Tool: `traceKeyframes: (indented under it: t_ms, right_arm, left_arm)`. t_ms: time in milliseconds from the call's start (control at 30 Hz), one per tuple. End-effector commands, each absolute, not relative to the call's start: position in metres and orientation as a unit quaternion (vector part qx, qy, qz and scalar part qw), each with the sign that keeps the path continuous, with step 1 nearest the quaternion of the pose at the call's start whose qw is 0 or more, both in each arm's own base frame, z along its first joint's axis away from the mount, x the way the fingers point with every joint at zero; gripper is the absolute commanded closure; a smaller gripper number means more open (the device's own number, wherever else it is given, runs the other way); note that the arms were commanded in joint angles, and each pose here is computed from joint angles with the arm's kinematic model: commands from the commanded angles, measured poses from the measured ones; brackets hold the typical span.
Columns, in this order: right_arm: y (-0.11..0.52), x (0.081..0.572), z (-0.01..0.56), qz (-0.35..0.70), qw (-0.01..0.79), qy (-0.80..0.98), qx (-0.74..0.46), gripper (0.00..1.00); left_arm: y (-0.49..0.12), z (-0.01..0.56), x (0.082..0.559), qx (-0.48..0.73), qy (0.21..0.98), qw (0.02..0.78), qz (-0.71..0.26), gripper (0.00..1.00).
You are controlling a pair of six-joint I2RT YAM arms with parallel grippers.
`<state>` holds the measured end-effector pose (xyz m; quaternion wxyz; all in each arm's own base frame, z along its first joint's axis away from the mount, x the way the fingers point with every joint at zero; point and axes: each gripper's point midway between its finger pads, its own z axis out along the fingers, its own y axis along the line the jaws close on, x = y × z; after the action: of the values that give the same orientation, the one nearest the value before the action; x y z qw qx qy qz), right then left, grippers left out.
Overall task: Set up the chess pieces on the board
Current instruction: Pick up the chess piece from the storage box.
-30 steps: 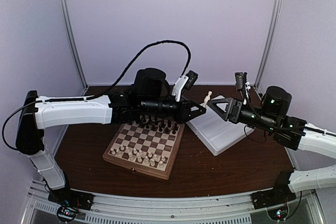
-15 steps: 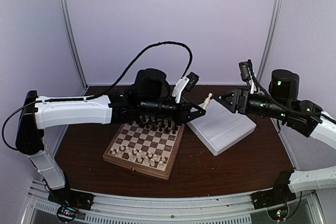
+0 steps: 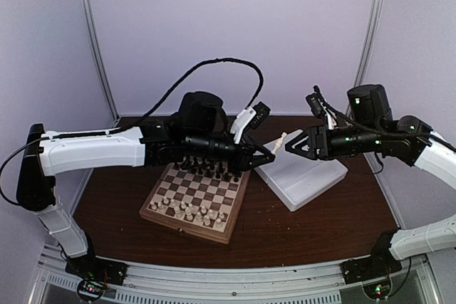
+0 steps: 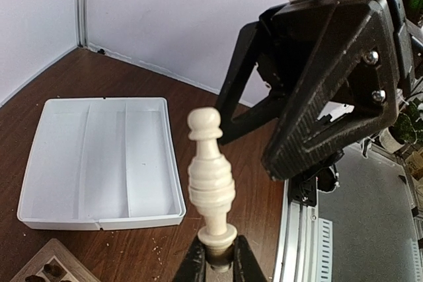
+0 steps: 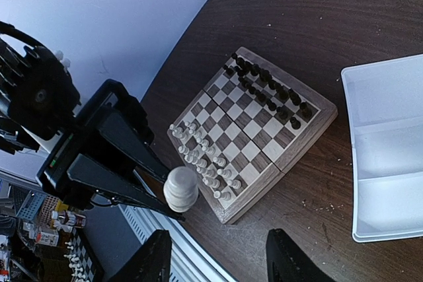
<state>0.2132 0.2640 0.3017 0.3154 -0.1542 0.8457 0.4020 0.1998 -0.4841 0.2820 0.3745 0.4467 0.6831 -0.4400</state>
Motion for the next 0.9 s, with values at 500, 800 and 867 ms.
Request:
traceKeyframes:
  t_ms: [500, 800, 867]
  right_arm:
    - [0.273, 0.22, 0.32, 0.43, 0.333, 0.824, -0.156, 0.57]
    - [0.282, 0.217, 0.317, 0.447, 0.313, 0.821, -0.167, 0.55]
    - [0.286, 0.215, 0.315, 0.453, 0.303, 0.82, -0.173, 0.52]
  left_arm:
    - [-0.484, 0.294, 0.183, 0.48, 0.652, 0.365, -0.459, 1.0]
    - [-0.485, 0.291, 0.182, 0.483, 0.653, 0.359, -0.459, 1.0]
    - [-0.485, 0.292, 0.181, 0.485, 0.652, 0.358, -0.461, 1.0]
